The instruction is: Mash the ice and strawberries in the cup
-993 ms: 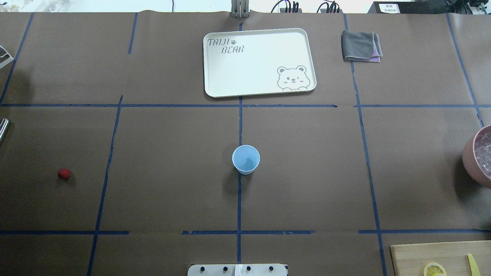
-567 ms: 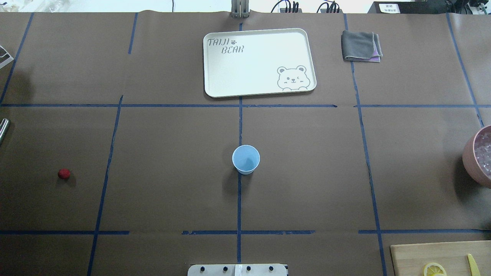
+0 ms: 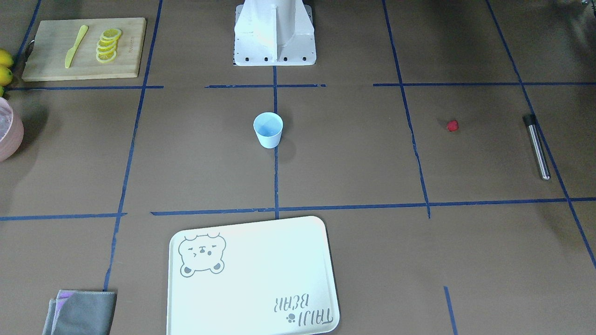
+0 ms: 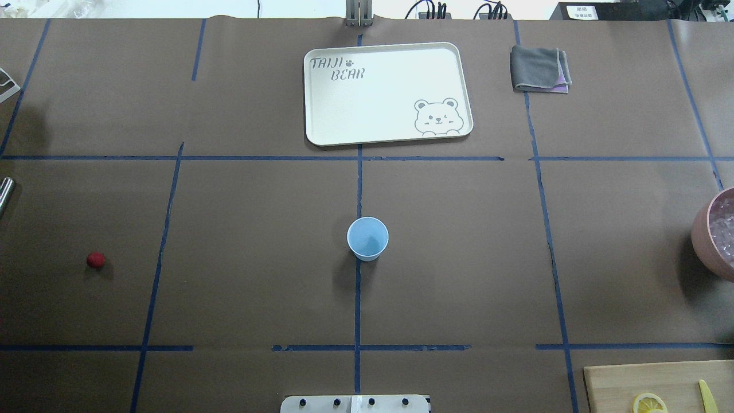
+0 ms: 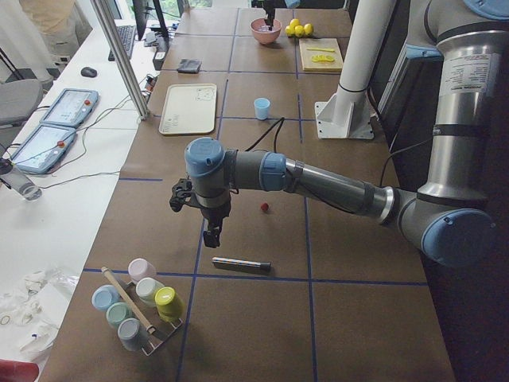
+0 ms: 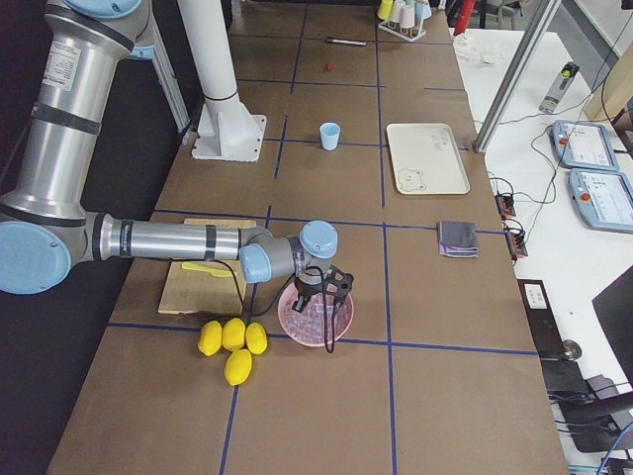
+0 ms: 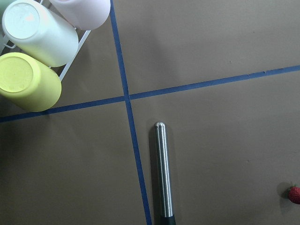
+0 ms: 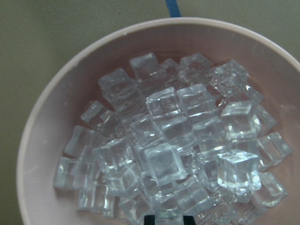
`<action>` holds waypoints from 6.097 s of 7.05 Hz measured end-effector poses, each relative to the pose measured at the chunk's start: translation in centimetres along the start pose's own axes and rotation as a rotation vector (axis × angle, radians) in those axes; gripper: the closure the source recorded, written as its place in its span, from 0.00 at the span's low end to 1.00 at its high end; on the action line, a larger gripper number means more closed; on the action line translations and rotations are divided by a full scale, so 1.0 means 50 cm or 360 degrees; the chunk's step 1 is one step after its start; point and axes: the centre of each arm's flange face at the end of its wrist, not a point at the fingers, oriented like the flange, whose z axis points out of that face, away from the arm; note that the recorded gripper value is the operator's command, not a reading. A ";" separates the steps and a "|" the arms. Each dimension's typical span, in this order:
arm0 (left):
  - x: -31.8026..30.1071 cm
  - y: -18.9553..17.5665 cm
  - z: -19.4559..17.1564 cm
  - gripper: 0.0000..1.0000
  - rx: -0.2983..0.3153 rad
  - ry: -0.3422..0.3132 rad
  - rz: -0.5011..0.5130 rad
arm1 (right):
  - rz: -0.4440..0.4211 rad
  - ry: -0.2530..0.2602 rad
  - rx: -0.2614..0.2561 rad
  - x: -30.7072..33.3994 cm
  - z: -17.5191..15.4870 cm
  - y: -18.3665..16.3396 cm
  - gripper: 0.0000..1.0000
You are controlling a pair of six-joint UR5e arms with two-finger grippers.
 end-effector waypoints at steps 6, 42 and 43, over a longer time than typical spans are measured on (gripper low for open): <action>0.007 0.001 -0.006 0.00 0.0008 0.0003 0.0008 | 0.0080 -0.0356 0.0212 -0.285 -0.235 0.076 0.99; -0.001 0.014 0.006 0.00 -0.0012 0.0012 -0.0010 | -0.0173 -0.0153 -0.0006 0.148 -0.033 -0.069 0.21; -0.001 0.013 0.006 0.00 -0.0011 0.0012 -0.0009 | -0.0161 -0.0148 -0.0017 0.155 -0.025 -0.071 0.24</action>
